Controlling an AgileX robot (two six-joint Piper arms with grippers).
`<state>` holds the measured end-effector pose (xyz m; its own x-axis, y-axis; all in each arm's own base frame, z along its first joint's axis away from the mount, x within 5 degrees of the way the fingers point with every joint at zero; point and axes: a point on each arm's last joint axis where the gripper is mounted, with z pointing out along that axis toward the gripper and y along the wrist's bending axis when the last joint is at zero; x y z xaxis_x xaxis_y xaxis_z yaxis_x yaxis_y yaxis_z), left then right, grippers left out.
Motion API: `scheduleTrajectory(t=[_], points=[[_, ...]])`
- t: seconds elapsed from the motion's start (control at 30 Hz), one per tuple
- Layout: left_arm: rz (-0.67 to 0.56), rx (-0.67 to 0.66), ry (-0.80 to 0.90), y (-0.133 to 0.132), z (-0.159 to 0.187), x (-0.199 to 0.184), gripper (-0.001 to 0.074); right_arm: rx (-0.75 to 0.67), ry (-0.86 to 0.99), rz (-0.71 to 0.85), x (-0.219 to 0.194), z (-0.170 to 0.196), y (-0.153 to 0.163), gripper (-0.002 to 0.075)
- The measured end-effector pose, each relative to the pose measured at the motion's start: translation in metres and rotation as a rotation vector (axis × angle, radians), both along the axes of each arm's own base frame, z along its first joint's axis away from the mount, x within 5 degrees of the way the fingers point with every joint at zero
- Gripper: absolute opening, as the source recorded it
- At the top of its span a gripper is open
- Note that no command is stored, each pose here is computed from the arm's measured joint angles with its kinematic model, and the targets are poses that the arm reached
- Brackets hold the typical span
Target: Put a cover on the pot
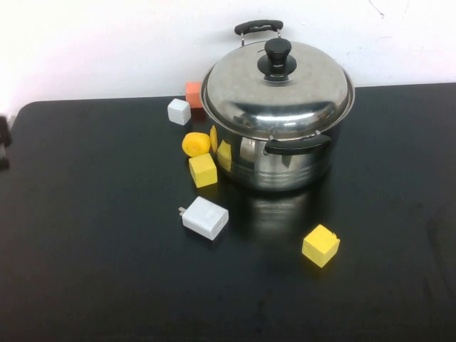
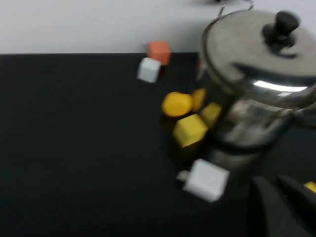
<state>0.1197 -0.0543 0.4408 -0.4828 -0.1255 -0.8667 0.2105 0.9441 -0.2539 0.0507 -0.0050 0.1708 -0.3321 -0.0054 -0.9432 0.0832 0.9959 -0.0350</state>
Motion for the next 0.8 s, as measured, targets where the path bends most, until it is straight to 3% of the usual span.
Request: scheduleTrajectory(t=[0.17,0.3,0.4,0.53,0.8], points=[[-0.096,-0.134,-0.164,-0.012,0.016,0.002,-0.0001,0.000,0.000,0.000,0.000,0.000,0.000,-0.0002],[-0.195,-0.102,-0.446,-0.014,0.022,-0.004,-0.0001,0.000,0.000,0.000,0.000,0.000,0.000,-0.0002],[-0.192,-0.097,-0.541,-0.006,0.006,-0.014,-0.0001,0.000,0.000,0.000,0.000,0.000,0.000,-0.0002],[-0.092,-0.115,-0.551,0.014,-0.034,-0.031,-0.0001,0.000,0.000,0.000,0.000,0.000,0.000,-0.0002],[0.232,-0.162,-0.483,0.048,-0.137,-0.064,-0.0001,0.000,0.000,0.000,0.000,0.000,0.000,-0.0002]])
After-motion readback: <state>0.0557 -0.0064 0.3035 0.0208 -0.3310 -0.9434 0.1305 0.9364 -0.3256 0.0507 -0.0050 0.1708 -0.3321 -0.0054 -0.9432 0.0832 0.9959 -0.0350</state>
